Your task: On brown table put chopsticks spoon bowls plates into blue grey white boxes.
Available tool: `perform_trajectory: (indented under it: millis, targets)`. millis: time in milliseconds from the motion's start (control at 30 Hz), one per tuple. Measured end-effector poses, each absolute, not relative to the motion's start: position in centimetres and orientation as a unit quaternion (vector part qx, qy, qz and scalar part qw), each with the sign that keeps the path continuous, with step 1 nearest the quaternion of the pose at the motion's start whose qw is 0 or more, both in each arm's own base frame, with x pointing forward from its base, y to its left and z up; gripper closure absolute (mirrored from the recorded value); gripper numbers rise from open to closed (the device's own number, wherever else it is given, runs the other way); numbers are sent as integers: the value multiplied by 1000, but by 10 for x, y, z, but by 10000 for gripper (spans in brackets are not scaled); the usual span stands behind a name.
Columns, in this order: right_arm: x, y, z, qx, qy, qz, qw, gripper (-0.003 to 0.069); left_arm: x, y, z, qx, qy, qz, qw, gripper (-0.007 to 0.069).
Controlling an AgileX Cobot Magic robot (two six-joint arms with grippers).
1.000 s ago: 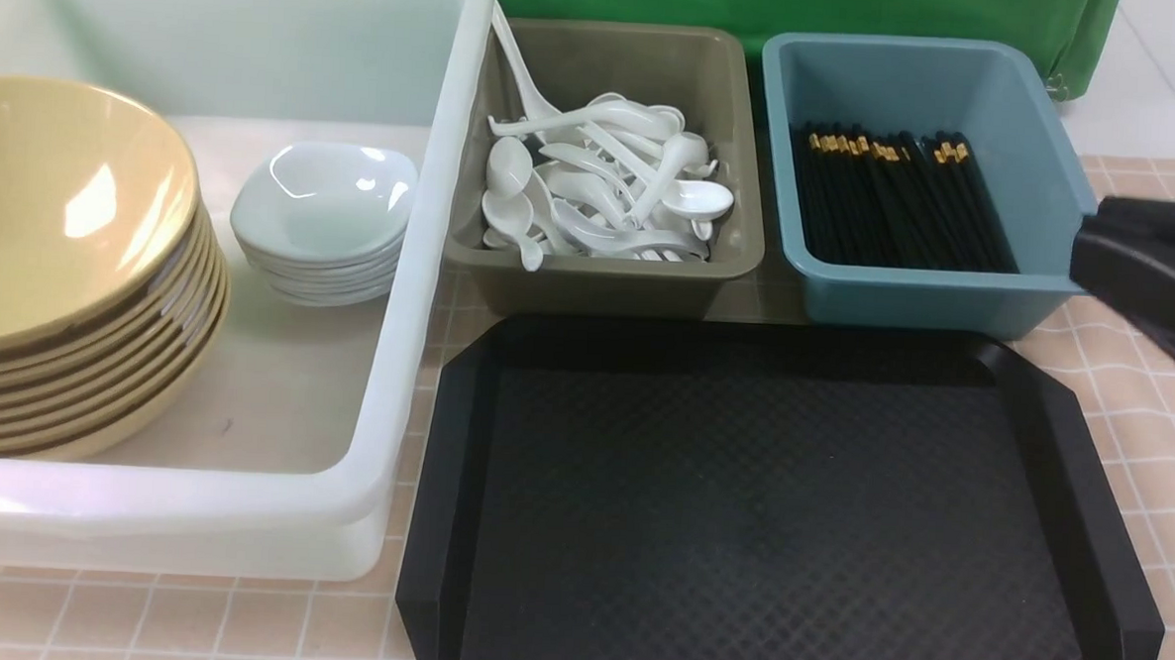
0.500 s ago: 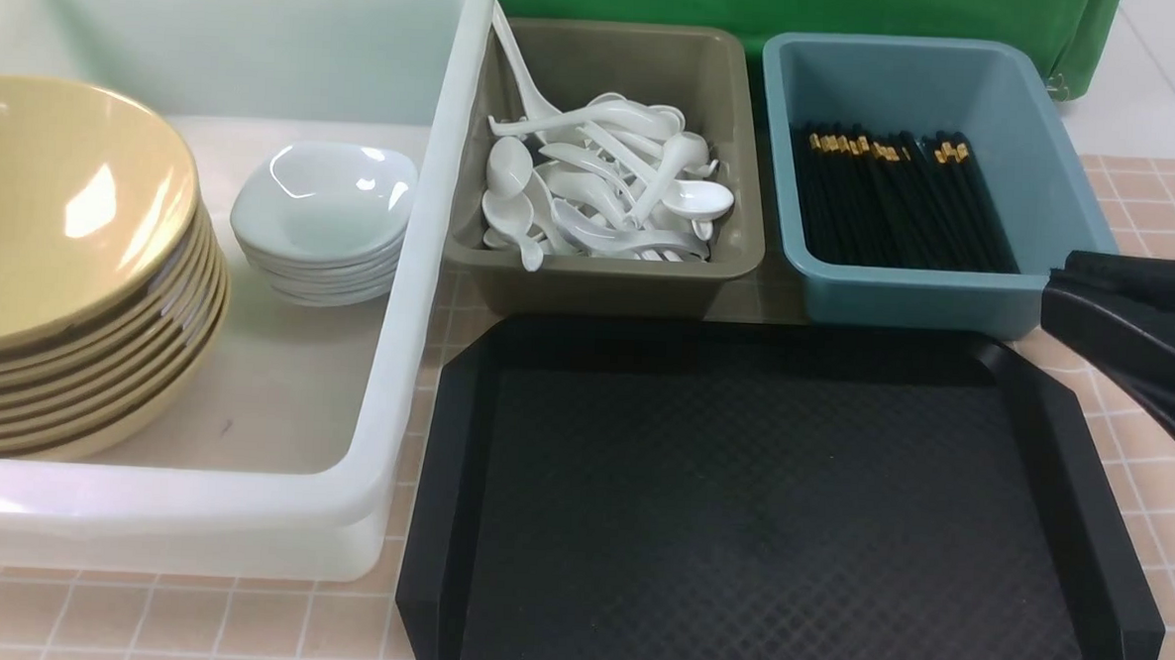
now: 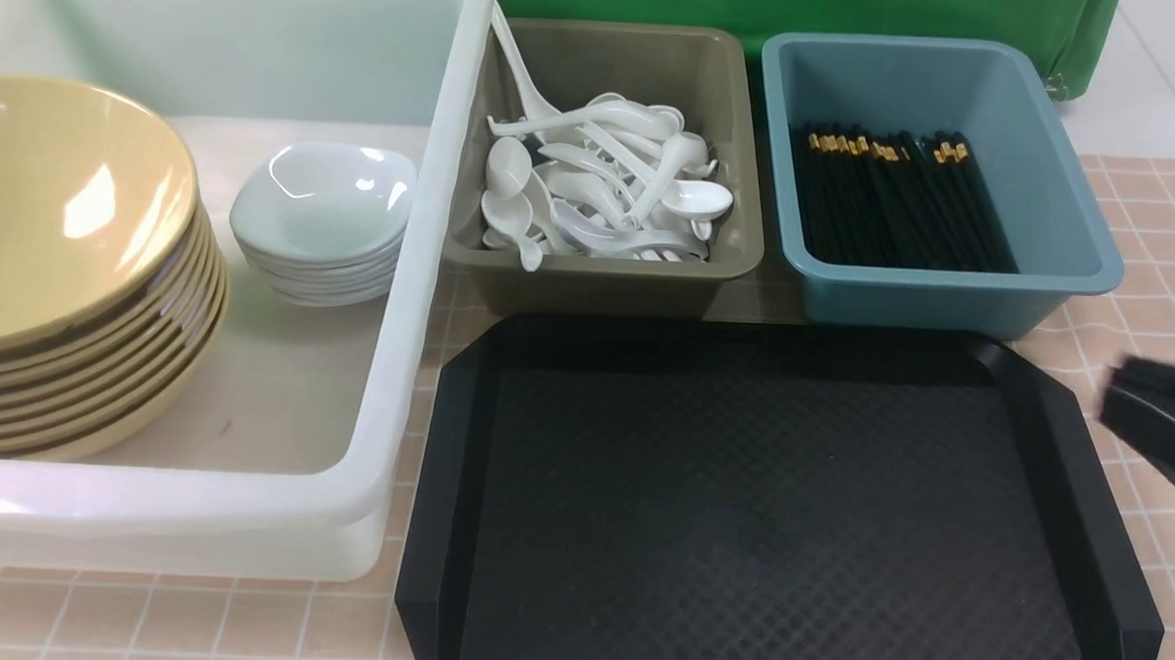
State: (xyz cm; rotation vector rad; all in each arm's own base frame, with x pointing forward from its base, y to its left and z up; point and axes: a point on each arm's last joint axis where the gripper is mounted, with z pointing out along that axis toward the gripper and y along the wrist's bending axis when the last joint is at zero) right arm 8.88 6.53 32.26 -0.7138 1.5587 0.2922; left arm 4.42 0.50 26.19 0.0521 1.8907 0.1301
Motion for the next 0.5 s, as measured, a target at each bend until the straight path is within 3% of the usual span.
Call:
perform_trajectory:
  millis: [267, 500]
  targets:
    - [74, 16, 243, -82, 705, 69, 701, 624, 44, 5, 262, 22, 810, 56, 583, 620]
    - [59, -3, 200, 15, 707, -15, 707, 624, 44, 5, 262, 22, 810, 56, 584, 620]
